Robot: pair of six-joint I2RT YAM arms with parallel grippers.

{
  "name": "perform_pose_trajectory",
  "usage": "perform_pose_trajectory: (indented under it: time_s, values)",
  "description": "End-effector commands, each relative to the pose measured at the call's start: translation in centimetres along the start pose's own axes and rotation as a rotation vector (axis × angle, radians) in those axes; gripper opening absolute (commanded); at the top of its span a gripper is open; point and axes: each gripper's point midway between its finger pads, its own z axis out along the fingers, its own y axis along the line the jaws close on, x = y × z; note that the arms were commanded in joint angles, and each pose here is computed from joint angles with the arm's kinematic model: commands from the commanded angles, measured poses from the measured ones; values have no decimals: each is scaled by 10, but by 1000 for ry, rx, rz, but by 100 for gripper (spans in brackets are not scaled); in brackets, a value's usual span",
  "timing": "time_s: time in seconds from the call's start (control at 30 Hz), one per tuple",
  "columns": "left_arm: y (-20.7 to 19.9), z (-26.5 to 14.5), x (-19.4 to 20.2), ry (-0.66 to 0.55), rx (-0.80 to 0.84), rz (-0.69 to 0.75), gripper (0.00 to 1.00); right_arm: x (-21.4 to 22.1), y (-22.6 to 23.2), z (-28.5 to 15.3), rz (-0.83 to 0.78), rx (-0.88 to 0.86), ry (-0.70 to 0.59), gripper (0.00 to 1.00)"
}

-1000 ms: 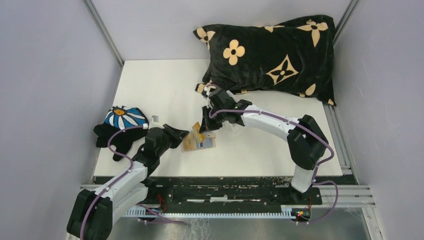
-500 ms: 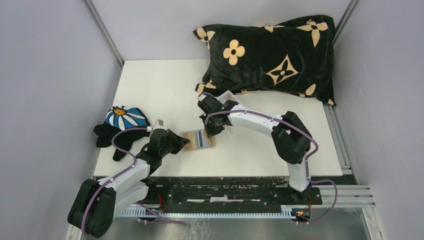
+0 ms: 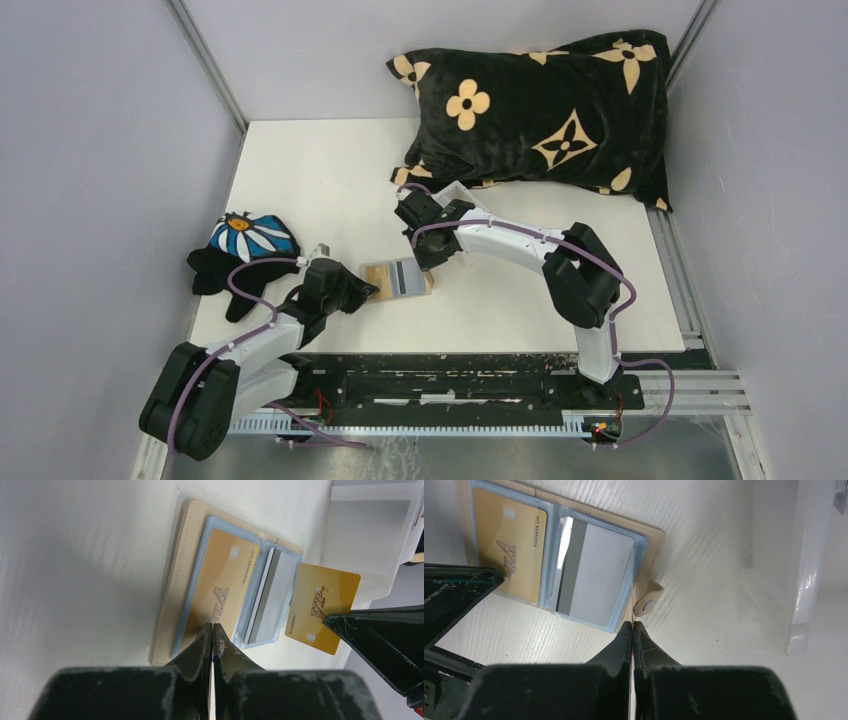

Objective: Put the credit cards into the card holder
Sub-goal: Turn over the card slot in the card holder.

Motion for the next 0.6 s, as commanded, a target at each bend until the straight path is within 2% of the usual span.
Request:
perform_pose_trajectory:
  time_s: [0.0,0.27,0.57]
  values:
    - [-1,1,-2,-13,4,49,6,-19,5,-11,5,-7,-58,1]
    - [4,1,0,-4,-13,49,6,-22,9,-10,107,-83,-47,1]
    - [7,1,1,-5,-22,45,6,-25,-6,-12,187,-79,-66,1]
